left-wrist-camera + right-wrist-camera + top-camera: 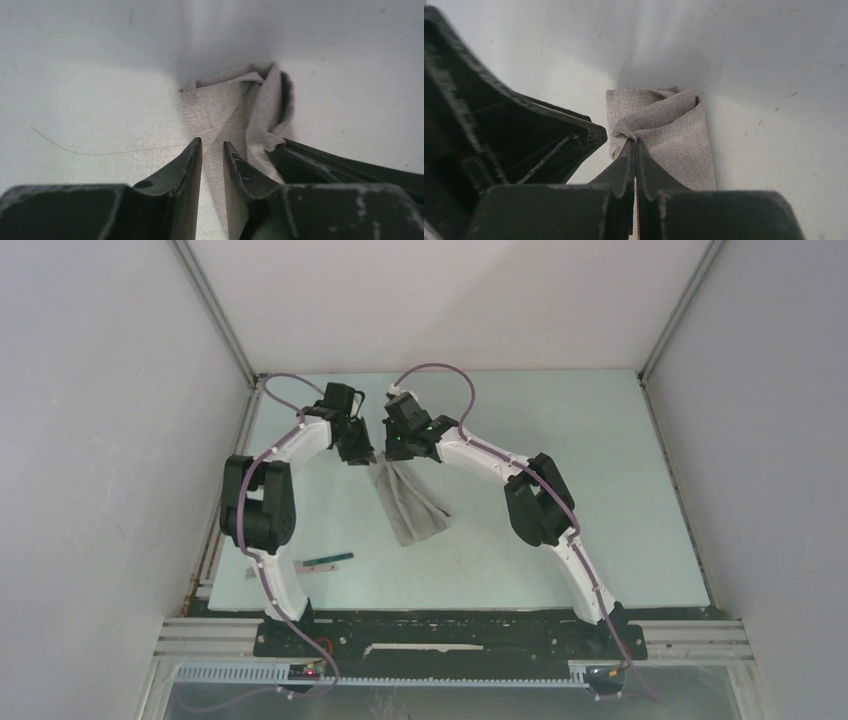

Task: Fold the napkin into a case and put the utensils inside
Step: Stuff the top corner of the smaller-rectangle-folded napkin at the center of the board.

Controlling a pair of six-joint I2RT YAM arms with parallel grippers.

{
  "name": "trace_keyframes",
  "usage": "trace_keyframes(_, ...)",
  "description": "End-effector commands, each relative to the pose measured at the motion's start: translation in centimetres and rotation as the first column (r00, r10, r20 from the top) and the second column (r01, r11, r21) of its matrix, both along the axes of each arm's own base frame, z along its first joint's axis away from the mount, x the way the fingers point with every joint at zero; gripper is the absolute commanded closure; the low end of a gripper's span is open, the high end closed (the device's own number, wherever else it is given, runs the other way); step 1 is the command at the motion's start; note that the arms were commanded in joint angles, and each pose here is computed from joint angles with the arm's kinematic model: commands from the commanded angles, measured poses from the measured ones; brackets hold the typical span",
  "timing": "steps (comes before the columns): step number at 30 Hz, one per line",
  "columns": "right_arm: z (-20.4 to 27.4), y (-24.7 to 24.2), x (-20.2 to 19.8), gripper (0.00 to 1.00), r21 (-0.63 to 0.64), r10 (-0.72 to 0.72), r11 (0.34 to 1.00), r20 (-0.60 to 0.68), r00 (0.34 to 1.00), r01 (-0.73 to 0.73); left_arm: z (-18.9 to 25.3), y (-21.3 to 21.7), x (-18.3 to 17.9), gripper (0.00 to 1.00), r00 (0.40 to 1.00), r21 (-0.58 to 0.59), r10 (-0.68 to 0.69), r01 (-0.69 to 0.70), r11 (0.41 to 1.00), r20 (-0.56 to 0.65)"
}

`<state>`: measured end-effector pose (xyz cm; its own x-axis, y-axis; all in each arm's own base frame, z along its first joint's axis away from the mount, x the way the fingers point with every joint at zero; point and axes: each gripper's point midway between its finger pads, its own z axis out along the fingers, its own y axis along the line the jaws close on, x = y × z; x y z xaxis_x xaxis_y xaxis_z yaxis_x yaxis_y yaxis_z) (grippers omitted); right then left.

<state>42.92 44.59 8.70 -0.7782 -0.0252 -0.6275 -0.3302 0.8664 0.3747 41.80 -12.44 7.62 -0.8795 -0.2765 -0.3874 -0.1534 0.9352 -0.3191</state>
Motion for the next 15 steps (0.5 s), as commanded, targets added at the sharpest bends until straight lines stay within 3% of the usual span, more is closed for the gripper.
trace_keyframes(1,5.1,0.2,0.5,1.0,0.089,-0.018,0.996,0.061,0.998,0.013,-0.3,0.4,0.3,0.71,1.0,0.074,-0.019,0.02,0.997,-0.011)
trace_keyframes(7,5.2,0.1,0.5,1.0,0.09,-0.02,0.996,0.061,0.998,0.014,-1.4,-0.4,0.3,0.63,0.999,0.098,-0.041,0.044,0.994,-0.035)
trace_keyframes(15,5.1,0.1,0.3,1.0,0.087,-0.018,0.996,0.058,0.998,0.013,-1.8,-1.3,0.3,0.66,0.998,0.142,-0.057,0.062,0.988,-0.037)
